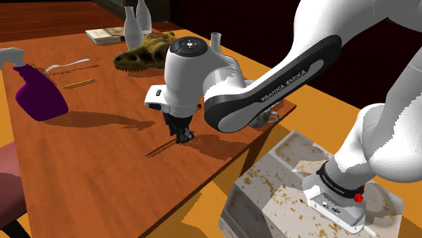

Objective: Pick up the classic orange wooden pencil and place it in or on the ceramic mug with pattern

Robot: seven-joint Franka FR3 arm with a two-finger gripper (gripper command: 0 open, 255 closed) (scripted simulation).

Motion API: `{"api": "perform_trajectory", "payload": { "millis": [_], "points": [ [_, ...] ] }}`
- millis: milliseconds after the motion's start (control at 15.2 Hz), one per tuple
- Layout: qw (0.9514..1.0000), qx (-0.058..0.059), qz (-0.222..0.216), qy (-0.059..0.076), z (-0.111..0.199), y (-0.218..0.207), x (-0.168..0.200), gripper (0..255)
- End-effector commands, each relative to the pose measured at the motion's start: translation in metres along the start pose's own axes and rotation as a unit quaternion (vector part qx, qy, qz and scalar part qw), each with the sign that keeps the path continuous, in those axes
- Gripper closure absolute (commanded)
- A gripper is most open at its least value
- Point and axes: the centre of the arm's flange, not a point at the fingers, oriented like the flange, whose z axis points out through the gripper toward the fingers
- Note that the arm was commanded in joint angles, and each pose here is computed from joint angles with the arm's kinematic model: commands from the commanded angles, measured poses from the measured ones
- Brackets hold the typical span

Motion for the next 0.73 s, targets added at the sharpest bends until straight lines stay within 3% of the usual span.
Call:
{"api": "perform_trajectory", "payload": {
  "millis": [0,462,660],
  "points": [
    [1.0000,0.000,0.000,0.000,0.000,0.000,0.000,255],
    [1.0000,0.000,0.000,0.000,0.000,0.000,0.000,255],
    [1.0000,0.000,0.000,0.000,-0.015,0.004,0.000,255]
  ]
}}
